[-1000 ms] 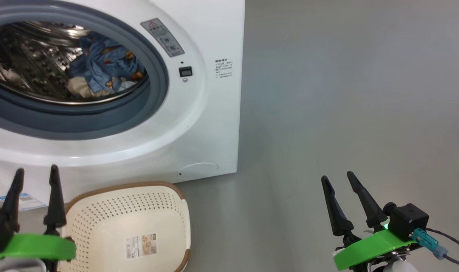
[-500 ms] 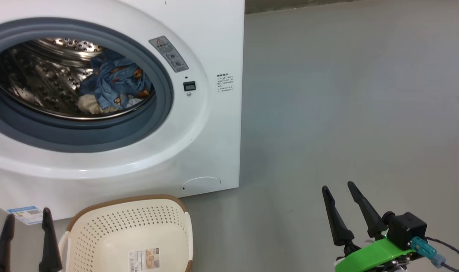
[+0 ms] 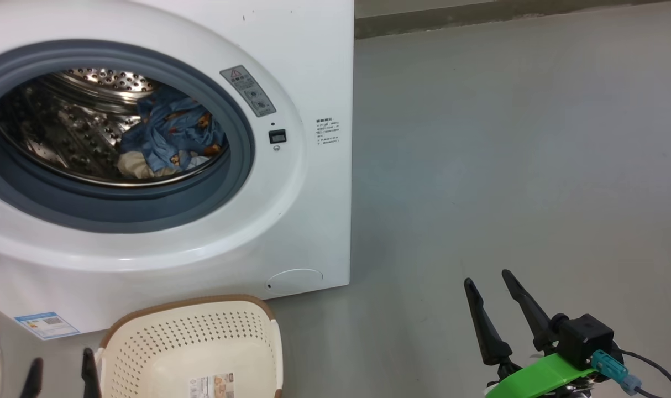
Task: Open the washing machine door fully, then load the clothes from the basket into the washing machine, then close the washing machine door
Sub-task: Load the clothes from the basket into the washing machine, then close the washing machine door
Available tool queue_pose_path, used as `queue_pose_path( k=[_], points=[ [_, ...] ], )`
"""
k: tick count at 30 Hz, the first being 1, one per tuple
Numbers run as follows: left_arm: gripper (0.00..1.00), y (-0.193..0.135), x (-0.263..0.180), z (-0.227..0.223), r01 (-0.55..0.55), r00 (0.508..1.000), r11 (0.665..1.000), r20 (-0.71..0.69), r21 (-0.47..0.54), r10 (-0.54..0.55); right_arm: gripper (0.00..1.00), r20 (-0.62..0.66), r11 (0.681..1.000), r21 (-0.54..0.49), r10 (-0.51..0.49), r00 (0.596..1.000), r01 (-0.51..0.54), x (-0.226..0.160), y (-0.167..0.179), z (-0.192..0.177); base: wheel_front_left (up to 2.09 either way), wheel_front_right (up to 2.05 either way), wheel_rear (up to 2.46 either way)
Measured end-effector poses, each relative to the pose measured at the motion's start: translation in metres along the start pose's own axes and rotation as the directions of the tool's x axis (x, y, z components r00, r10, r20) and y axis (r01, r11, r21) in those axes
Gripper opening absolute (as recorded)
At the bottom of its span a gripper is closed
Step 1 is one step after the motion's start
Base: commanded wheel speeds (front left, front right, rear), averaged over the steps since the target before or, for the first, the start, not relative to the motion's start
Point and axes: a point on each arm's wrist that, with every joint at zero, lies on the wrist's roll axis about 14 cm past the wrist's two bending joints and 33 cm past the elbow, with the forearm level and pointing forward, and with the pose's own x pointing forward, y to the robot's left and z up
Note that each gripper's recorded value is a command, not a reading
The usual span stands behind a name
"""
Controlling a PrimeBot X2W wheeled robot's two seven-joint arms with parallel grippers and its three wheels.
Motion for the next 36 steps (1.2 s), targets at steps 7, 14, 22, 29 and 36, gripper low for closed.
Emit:
queue_pose_path(
  k=[7, 14, 22, 29, 36],
  points=[
    [1.0, -0.002, -0.008, -0.011, -0.002, 0.999, 1.0, -0.034, -0.01, 0.001, 1.0, 0.004, 1.0, -0.008, 0.014, 1.0, -0.014, 0.0, 0.004, 0.002, 0.0, 0.0, 0.0],
    [1.0, -0.003, -0.008, -0.012, -0.002, 0.999, 1.0, -0.038, -0.009, 0.002, 1.0, 0.005, 1.0, -0.011, 0.016, 1.0, -0.016, 0.0, 0.005, 0.002, 0.0, 0.0, 0.0],
    [1.0, -0.004, -0.009, -0.012, 0.002, 0.999, 1.0, -0.04, -0.01, -0.003, 1.0, 0.005, 1.0, -0.011, 0.018, 1.0, -0.018, 0.001, 0.005, 0.002, 0.0, 0.0, 0.0],
    [1.0, -0.002, -0.008, -0.016, -0.003, 0.999, 1.0, -0.051, -0.008, 0.002, 1.0, -0.007, 1.0, -0.01, 0.016, 1.0, -0.016, 0.003, 0.004, -0.003, 0.0, 0.0, 0.0],
    [1.0, -0.003, -0.008, -0.016, 0.0, 0.999, 1.0, -0.052, -0.014, -0.001, 1.0, -0.005, 1.0, -0.01, 0.012, 1.0, -0.012, 0.003, 0.003, -0.002, 0.0, 0.0, 0.0]
  ],
)
